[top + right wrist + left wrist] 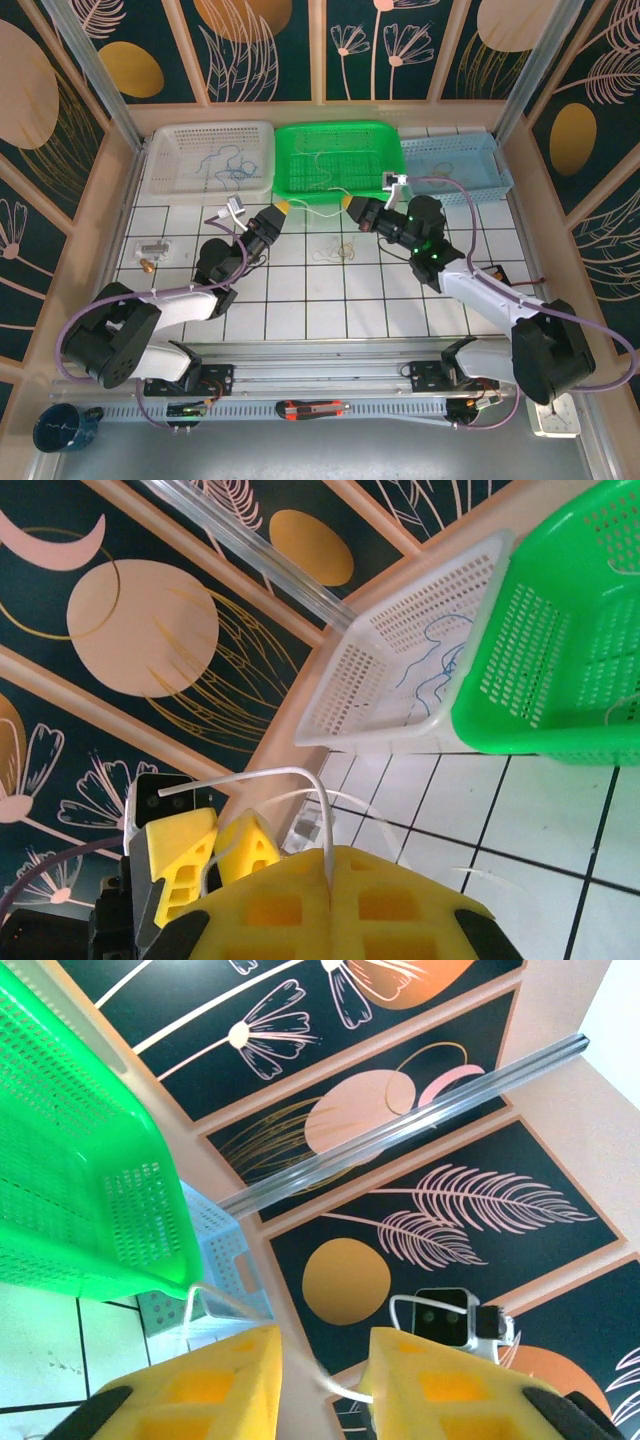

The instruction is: Untangle the cables

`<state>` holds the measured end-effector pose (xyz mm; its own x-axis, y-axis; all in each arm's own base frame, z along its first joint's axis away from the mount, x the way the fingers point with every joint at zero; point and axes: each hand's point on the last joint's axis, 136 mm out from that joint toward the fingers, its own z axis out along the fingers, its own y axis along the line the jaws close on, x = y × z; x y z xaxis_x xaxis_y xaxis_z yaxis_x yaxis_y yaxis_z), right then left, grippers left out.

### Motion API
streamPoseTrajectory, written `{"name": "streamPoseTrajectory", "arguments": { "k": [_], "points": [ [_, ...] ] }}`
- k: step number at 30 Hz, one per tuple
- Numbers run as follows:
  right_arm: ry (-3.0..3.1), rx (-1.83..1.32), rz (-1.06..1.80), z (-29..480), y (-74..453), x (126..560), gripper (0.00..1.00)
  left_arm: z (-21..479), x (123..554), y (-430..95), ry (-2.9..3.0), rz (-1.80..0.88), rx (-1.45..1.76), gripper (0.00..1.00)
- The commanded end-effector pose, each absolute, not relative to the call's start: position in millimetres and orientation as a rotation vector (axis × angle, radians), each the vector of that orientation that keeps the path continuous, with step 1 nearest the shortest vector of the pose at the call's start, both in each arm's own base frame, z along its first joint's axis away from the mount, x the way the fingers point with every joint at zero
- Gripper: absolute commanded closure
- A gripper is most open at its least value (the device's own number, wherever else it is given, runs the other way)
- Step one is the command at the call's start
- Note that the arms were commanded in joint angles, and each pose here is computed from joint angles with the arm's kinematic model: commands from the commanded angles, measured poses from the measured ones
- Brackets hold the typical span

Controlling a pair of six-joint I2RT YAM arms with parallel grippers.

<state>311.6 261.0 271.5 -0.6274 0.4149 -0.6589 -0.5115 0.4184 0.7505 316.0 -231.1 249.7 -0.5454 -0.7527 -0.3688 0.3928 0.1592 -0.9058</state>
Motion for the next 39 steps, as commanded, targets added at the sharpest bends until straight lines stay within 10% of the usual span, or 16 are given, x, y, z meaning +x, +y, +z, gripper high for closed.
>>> {"name": "streamPoseTrajectory", "arguments": {
  "k": [1,11,23,39],
  "points": [
    [1.747,-0.173,1.251,290.4,264.8,318.5,1.0,257.4,312.0,-228.5,1.47,-1.563,-0.33,0.68],
    [1.709,-0.202,1.129,321.8,262.4,343.9,1.0,247.8,309.3,-230.2,1.545,-1.477,-0.269,0.52],
    [1.594,-0.117,0.987,392.5,245.6,441.3,1.0,227.3,304.9,-217.4,1.613,-1.365,-0.288,0.01],
    [1.843,-0.043,0.87,266.7,248.9,552.3,0.99,220.0,307.4,-217.2,1.683,-1.292,-0.275,0.01]
  ]
}}
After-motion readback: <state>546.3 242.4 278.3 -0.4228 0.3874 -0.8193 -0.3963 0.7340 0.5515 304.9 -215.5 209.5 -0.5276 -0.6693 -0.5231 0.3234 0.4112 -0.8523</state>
